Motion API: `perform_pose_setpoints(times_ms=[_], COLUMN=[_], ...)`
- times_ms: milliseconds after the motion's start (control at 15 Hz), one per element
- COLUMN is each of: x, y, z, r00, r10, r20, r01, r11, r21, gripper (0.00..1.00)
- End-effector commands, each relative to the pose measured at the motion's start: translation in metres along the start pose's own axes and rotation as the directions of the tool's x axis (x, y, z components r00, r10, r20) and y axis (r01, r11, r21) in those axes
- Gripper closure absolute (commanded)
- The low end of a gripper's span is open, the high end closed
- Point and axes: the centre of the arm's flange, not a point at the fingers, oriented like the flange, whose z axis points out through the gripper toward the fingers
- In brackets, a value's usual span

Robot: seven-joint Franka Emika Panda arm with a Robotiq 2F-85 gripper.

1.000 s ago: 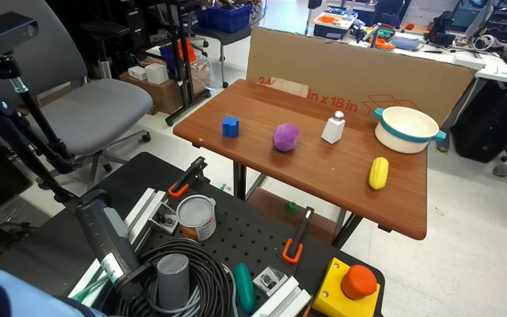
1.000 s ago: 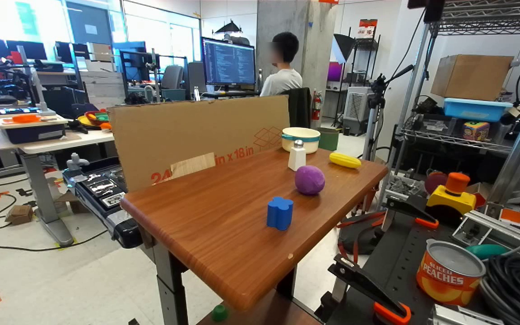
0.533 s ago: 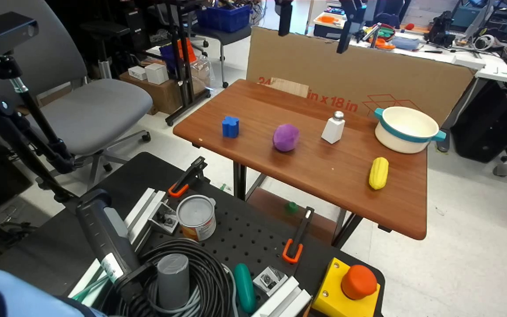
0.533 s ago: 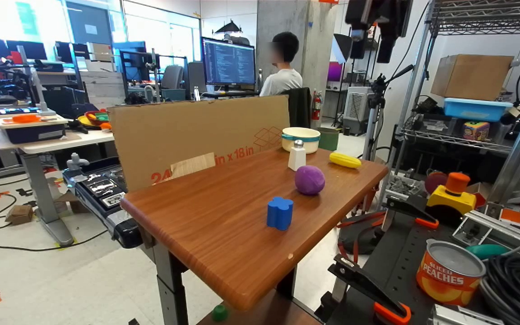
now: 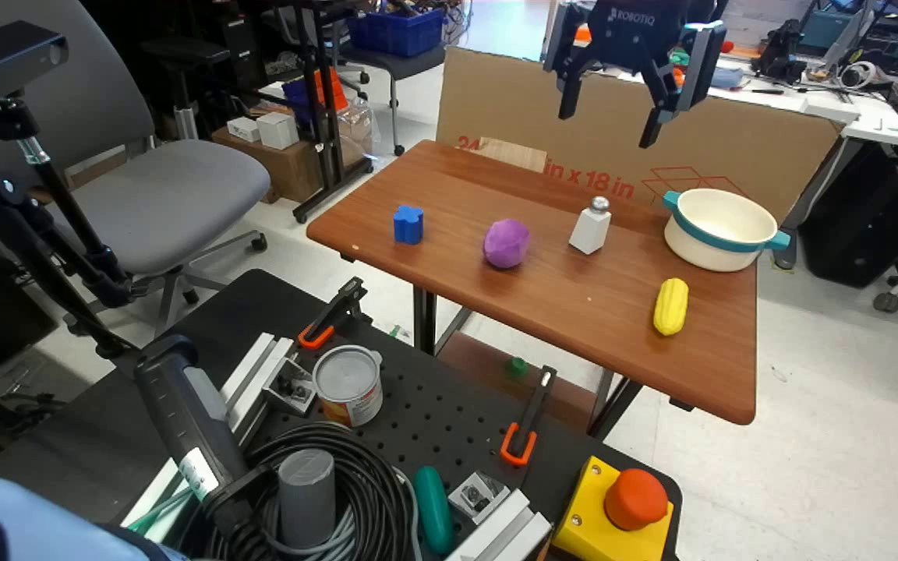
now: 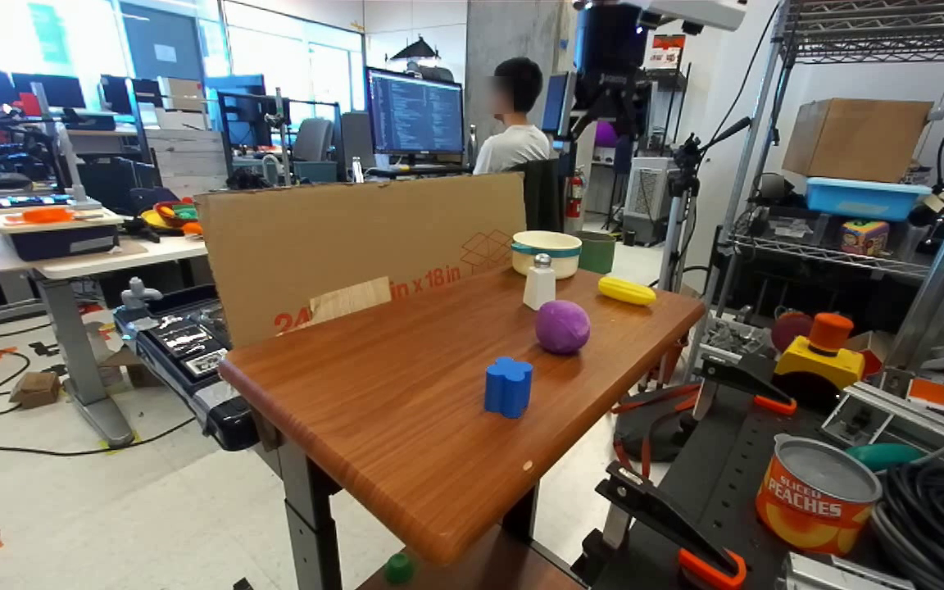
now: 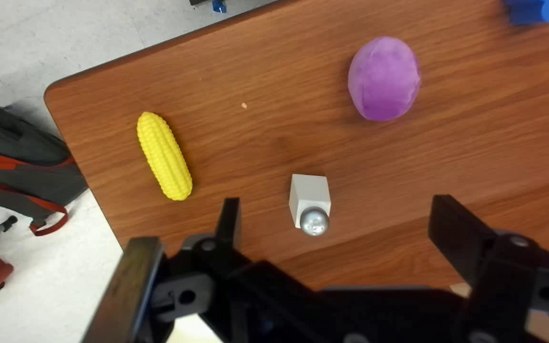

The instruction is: Pick up the bottle from the table and put it in the bowl

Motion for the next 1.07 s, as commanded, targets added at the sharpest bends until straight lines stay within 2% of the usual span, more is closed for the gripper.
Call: perform_pose_setpoints(times_ms=[0,333,800,867,1000], x=[0.048,0.078,0.097,0.098,0.102], y=[-0.004,-0.008,-0.017,-0.019,-0.022], z=[0.031,0.076,0.122,0.127,0.137], r00=[0.998,0.992,0.983,0.981,0.979], r10=[0.055,0.097,0.101,0.098,0.094], r20=[0.027,0.080,0.154,0.165,0.181], r01=[-0.055,-0.093,-0.088,-0.082,-0.074], r11=[0.998,0.994,0.992,0.992,0.991], r21=[-0.022,-0.052,-0.091,-0.098,-0.113], gripper=[0.00,0.00,0.00,0.22,0.35])
